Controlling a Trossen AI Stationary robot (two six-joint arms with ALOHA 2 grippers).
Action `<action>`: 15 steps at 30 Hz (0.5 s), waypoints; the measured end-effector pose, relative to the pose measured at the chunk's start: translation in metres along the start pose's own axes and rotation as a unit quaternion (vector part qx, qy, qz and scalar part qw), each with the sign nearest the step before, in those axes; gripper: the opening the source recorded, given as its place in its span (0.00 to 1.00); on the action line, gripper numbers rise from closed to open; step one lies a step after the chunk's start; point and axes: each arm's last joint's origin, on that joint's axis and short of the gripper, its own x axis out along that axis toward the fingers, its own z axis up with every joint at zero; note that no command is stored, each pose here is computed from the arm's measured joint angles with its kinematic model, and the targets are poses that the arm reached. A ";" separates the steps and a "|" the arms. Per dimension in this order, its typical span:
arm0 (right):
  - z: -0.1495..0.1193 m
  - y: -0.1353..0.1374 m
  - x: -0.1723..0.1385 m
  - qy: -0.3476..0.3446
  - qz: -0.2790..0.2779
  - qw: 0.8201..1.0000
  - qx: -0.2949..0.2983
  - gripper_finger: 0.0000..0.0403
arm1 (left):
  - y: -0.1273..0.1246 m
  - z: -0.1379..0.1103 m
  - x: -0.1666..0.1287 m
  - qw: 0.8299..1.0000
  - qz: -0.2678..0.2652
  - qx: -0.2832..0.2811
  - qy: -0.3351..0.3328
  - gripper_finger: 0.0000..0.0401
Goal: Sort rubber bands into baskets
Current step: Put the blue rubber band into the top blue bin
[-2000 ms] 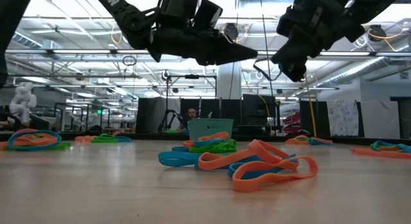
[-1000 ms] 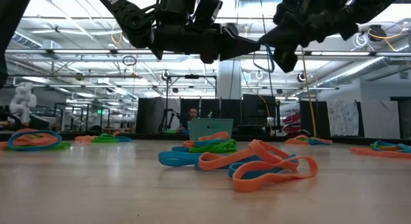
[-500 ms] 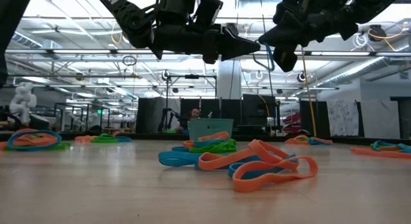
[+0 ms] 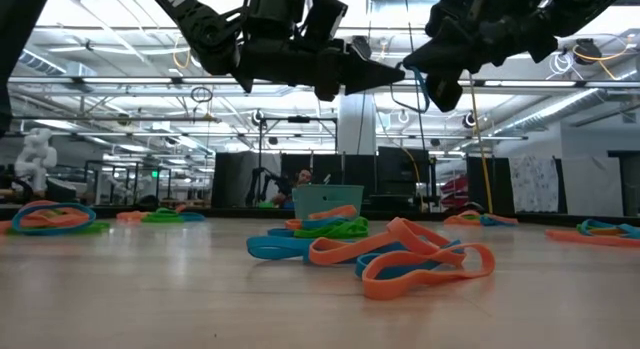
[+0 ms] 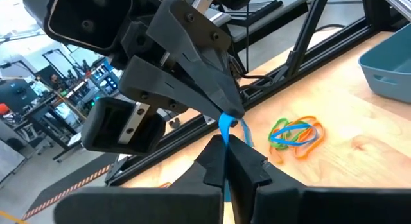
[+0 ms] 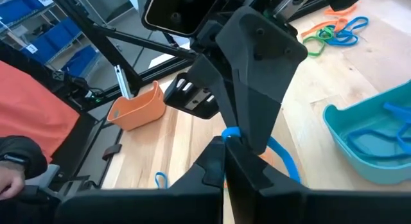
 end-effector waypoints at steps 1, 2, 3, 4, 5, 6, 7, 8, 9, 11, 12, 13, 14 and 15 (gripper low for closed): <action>0.000 0.000 0.000 0.000 0.000 1.000 -0.006 0.02 | 0.000 0.000 0.000 1.000 0.000 0.000 0.000 0.01; 0.000 0.000 0.000 0.000 -0.001 1.000 -0.011 0.04 | 0.000 0.000 0.000 1.000 0.000 0.000 0.000 0.01; 0.000 0.000 0.000 -0.001 -0.003 1.000 -0.015 0.06 | 0.000 0.000 0.000 1.000 0.000 0.000 0.000 0.01; 0.000 0.000 0.000 -0.002 -0.007 1.000 -0.019 0.09 | 0.000 0.000 0.000 1.000 0.000 0.000 0.000 0.01; 0.000 -0.001 0.000 -0.003 -0.008 1.000 -0.024 0.11 | 0.000 0.000 0.000 1.000 0.000 0.000 0.000 0.01; 0.000 -0.001 0.000 -0.002 -0.009 1.000 -0.029 0.14 | 0.000 0.000 0.000 1.000 0.000 -0.001 0.001 0.01; 0.000 -0.001 0.000 -0.002 -0.010 0.999 -0.035 0.17 | 0.000 0.000 0.000 1.000 -0.001 -0.001 0.002 0.01; 0.000 -0.001 0.000 0.000 -0.010 0.999 -0.041 0.20 | 0.000 -0.001 0.000 1.000 -0.001 -0.002 0.004 0.01; -0.001 -0.001 0.000 0.002 -0.011 0.999 -0.045 0.23 | 0.000 -0.001 0.000 1.000 -0.001 -0.002 0.006 0.01; -0.001 -0.003 -0.001 0.003 -0.017 0.999 -0.050 0.29 | -0.001 -0.002 -0.001 1.000 -0.001 -0.005 0.016 0.00; -0.001 -0.005 -0.002 0.004 -0.023 0.998 -0.052 0.31 | -0.001 -0.003 -0.001 1.000 -0.002 -0.007 0.022 0.00; -0.001 -0.007 -0.003 0.008 -0.029 0.998 -0.053 0.33 | -0.002 -0.004 -0.001 0.999 0.001 -0.008 0.031 0.00; -0.002 -0.009 -0.003 0.012 -0.037 0.998 -0.053 0.35 | -0.002 -0.005 -0.001 0.999 0.001 -0.010 0.039 0.00; -0.003 -0.011 -0.004 0.018 -0.047 0.997 -0.053 0.36 | -0.002 -0.006 -0.002 0.999 0.000 -0.012 0.048 0.00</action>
